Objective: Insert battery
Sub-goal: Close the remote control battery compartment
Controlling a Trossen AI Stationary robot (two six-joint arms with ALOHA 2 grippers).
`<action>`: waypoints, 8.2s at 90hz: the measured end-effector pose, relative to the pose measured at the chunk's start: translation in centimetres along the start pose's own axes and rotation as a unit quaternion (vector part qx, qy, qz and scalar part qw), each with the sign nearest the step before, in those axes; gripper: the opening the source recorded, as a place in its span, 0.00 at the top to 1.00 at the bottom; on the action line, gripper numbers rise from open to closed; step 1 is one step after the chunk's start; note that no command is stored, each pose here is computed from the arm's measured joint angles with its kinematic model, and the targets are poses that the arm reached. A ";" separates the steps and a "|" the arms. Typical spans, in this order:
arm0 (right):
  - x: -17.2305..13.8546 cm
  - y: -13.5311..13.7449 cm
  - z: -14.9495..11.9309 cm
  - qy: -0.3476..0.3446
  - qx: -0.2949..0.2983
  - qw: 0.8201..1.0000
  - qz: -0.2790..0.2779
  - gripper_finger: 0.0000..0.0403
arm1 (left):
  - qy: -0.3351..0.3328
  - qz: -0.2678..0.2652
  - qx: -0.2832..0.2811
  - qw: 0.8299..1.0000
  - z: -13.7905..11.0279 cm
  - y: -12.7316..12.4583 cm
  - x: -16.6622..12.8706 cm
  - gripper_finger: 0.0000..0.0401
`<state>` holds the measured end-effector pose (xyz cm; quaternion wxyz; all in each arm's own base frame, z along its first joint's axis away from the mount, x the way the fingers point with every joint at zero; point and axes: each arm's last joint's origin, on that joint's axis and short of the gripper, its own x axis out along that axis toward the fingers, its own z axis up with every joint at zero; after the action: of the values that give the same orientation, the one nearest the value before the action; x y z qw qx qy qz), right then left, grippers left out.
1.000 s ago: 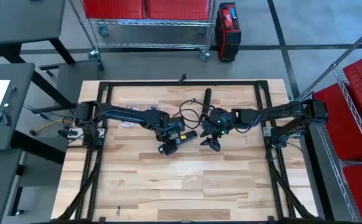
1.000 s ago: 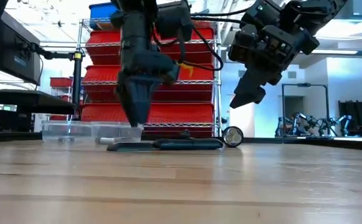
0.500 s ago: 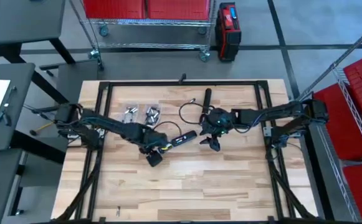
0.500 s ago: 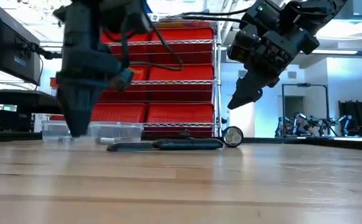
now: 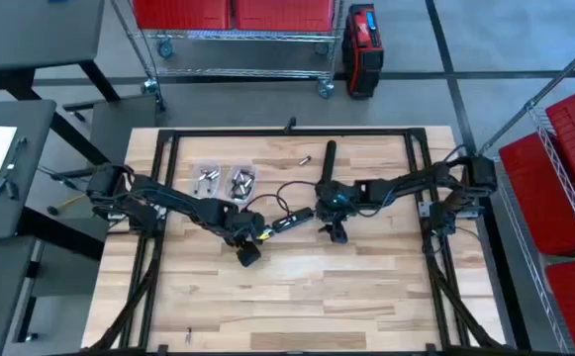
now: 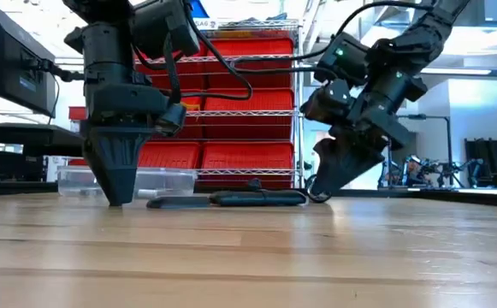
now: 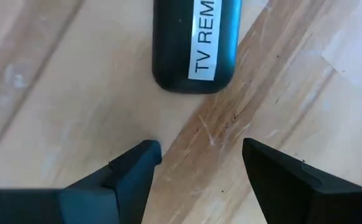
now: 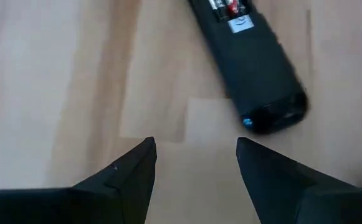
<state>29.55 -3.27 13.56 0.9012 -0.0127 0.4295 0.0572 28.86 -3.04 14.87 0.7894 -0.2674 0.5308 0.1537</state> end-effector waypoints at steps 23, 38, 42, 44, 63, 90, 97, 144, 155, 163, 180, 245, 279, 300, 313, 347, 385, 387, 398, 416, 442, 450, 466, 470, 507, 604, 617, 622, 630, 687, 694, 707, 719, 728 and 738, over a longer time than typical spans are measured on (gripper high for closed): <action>-0.1 -1.0 0.5 -0.027 -0.015 0.999 -0.042 0.48 | -0.003 0.004 0.002 1.000 0.0 0.0 0.0 0.44; 1.4 -2.2 -0.5 -0.008 0.002 0.999 -0.042 0.48 | -0.009 0.007 0.011 1.000 0.1 0.1 0.1 0.44; 1.8 -2.2 -0.8 -0.001 0.004 0.999 -0.034 0.48 | -0.013 0.009 0.015 1.000 0.1 0.1 0.1 0.44; 2.0 -2.3 -0.8 0.001 0.005 1.000 -0.031 0.48 | -0.014 0.010 0.017 1.000 0.1 0.1 0.1 0.44; 2.5 -2.3 -0.2 0.000 0.001 1.000 -0.026 0.48 | -0.031 0.017 0.022 0.999 0.7 0.4 0.1 0.44; 2.5 -2.3 0.2 -0.005 -0.004 1.000 -0.026 0.48 | -0.054 0.018 0.019 0.998 1.7 1.1 0.1 0.44; 2.5 -2.2 0.3 -0.006 -0.005 1.000 -0.024 0.48 | -0.056 0.019 0.029 0.998 1.7 1.2 0.1 0.44; 2.5 -2.2 0.3 -0.007 -0.004 1.000 -0.024 0.48 | -0.090 -0.001 0.085 0.992 2.4 0.7 0.5 0.44; 2.5 -2.2 0.3 -0.005 -0.004 1.000 -0.024 0.48 | -0.084 0.004 0.084 0.993 2.4 0.7 1.3 0.44; 2.5 -2.2 0.2 -0.004 -0.004 1.000 -0.023 0.48 | -0.073 0.012 0.087 0.993 2.3 0.8 2.0 0.44; 2.5 -2.2 0.2 -0.004 -0.004 1.000 -0.023 0.47 | -0.063 0.035 0.095 0.993 2.0 1.1 2.2 0.44; 2.5 -2.2 0.3 -0.004 0.004 1.000 -0.024 0.48 | -0.073 0.040 0.119 0.989 3.0 0.3 1.6 0.74; 2.0 -2.2 0.3 0.003 0.032 0.999 -0.023 0.48 | -0.041 0.058 0.131 0.989 4.1 -0.7 0.1 0.74; -1.3 -1.8 1.7 -0.029 0.079 0.996 -0.027 0.48 | -0.041 0.058 0.155 0.985 4.8 -1.3 -1.7 0.74; -3.3 -1.1 2.8 -0.066 0.163 0.984 -0.021 0.48 | -0.045 0.056 0.144 0.987 4.8 -1.3 -2.3 0.74; -3.4 0.6 3.6 -0.085 0.367 0.926 0.022 0.48 | -0.087 0.046 0.093 0.991 3.7 0.0 -3.1 0.73; -0.6 4.5 3.9 -0.076 0.445 0.890 0.066 0.48 | -0.096 0.019 0.099 0.990 2.3 2.2 -0.7 0.73; -0.4 4.7 4.0 -0.080 0.451 0.886 0.070 0.48 | -0.095 0.016 0.101 0.990 2.2 2.1 -0.7 0.73; 0.8 5.7 4.2 -0.091 0.485 0.865 0.090 0.48 | -0.103 -0.015 0.130 0.986 1.8 0.9 -0.6 0.73; 2.9 7.4 4.5 -0.097 0.534 0.831 0.121 0.48 | -0.143 -0.056 0.161 0.975 1.7 -1.3 -1.0 0.73; 5.9 8.9 7.4 -0.096 0.551 0.817 0.139 0.48 | -0.107 -0.027 0.185 0.977 1.3 -1.1 -6.1 0.73; 6.8 8.3 8.0 -0.096 0.559 0.814 0.126 0.48 | -0.094 -0.014 0.182 0.979 0.2 -0.1 -7.2 0.73; 7.7 6.5 7.9 -0.076 0.577 0.809 0.080 0.48 | -0.094 -0.017 0.152 0.984 -2.1 1.9 -5.6 0.73; 7.7 6.1 7.8 -0.076 0.581 0.808 0.067 0.48 | -0.101 -0.024 0.141 0.985 -2.4 2.2 -5.0 0.73; 7.7 5.1 7.7 -0.085 0.605 0.790 0.048 0.48 | -0.129 -0.059 0.120 0.983 -2.8 2.4 -2.0 0.73; 9.3 5.6 7.9 -0.100 0.625 0.772 0.061 0.48 | -0.130 -0.076 0.174 0.973 -3.1 1.3 -0.5 0.73; 9.4 5.8 7.9 -0.100 0.624 0.773 0.059 0.48 | -0.146 -0.069 0.177 0.971 -3.0 1.2 -0.6 0.73; 9.4 5.9 7.9 -0.101 0.624 0.773 0.058 0.48 | -0.157 -0.075 0.177 0.969 -2.8 1.1 -0.7 0.73; 9.4 5.9 7.9 -0.101 0.623 0.773 0.058 0.48 | -0.169 -0.079 0.185 0.965 -2.6 0.9 -0.8 0.73; 9.4 6.4 7.9 -0.098 0.619 0.777 0.061 0.48 | -0.109 -0.029 0.215 0.970 -4.2 0.8 -0.3 0.77; 9.4 6.4 7.9 -0.101 0.619 0.776 0.057 0.47 | -0.112 -0.033 0.213 0.970 -4.1 0.6 0.2 0.84; 9.4 6.3 7.9 -0.107 0.620 0.775 0.051 0.48 | -0.130 -0.045 0.214 0.967 -3.5 0.0 0.6 0.96; 9.4 6.3 7.9 -0.107 0.620 0.775 0.051 0.48 | -0.142 -0.049 0.219 0.964 -3.2 -0.3 1.3 0.99; 9.4 6.3 7.9 -0.107 0.620 0.775 0.051 0.48 | -0.146 -0.052 0.216 0.964 -3.1 -0.4 1.7 0.98; 9.4 6.3 7.9 -0.107 0.620 0.775 0.052 0.48 | -0.156 -0.057 0.213 0.963 -3.0 -0.5 1.9 0.98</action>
<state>40.76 4.44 11.44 0.7497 0.5773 0.2726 -0.1741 27.61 -5.32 12.41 0.9086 -0.0957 0.4055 0.0313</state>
